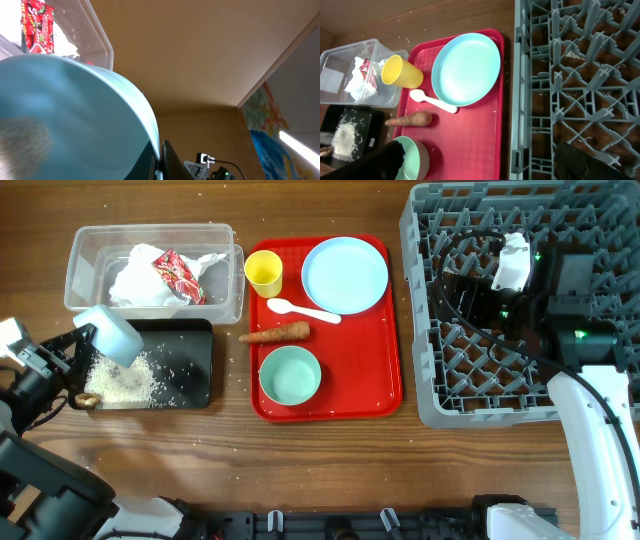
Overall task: Sort waste into correct bins and load items into the dishwasher rack
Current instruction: 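Tilt the bowl with left gripper to pour rice onto black tray, then set the empty blue bowl back on the red tray with left gripper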
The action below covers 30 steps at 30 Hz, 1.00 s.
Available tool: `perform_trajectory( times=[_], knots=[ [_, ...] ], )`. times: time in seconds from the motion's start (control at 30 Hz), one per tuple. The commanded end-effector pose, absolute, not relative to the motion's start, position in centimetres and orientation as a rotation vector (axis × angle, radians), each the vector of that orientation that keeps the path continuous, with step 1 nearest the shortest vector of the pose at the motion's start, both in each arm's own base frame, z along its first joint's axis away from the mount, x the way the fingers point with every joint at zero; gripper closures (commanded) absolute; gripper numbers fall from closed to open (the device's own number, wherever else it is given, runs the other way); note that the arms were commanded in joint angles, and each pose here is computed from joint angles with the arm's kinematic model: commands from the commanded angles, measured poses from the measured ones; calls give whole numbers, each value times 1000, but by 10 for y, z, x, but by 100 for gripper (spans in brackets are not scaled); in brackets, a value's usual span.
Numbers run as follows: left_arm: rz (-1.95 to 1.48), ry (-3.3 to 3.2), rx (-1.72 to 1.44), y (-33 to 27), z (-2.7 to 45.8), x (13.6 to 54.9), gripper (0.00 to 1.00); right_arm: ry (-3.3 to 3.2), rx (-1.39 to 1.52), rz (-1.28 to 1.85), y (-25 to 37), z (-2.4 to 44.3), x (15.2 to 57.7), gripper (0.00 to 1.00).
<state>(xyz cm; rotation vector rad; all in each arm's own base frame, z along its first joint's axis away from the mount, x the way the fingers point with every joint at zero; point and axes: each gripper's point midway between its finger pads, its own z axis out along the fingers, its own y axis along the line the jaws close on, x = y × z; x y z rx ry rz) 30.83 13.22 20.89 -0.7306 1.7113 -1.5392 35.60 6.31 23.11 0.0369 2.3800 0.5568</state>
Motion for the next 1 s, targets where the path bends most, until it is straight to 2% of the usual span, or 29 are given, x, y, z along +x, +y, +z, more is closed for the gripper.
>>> perform_trajectory(
  times=[0.0,0.3,0.43,0.5,0.7,0.77,0.8,0.93,0.97],
  knots=[
    [-1586,1661,-748,132,220,307,96,2385,53,547,61,229,356,0],
    [-1642,1650,-825,128,221,304,96,2385,54,548,61,229,356,0],
    [-1616,1675,-748,124,225,310,96,2385,54,549,61,230,356,0],
    [-1599,1745,-614,102,244,320,96,2385,55,549,61,230,356,0],
    [-1378,2149,-186,-5,272,367,96,2384,53,552,61,230,356,0],
    [-1281,2236,26,-66,270,384,96,2384,53,552,61,230,356,0],
    [-1133,2323,121,-104,253,392,96,2384,52,552,61,230,356,0],
    [-567,2480,422,-191,196,390,96,2381,52,551,61,230,357,0],
    [-413,2462,628,-221,179,380,96,2382,52,551,61,230,357,0]
  ],
)
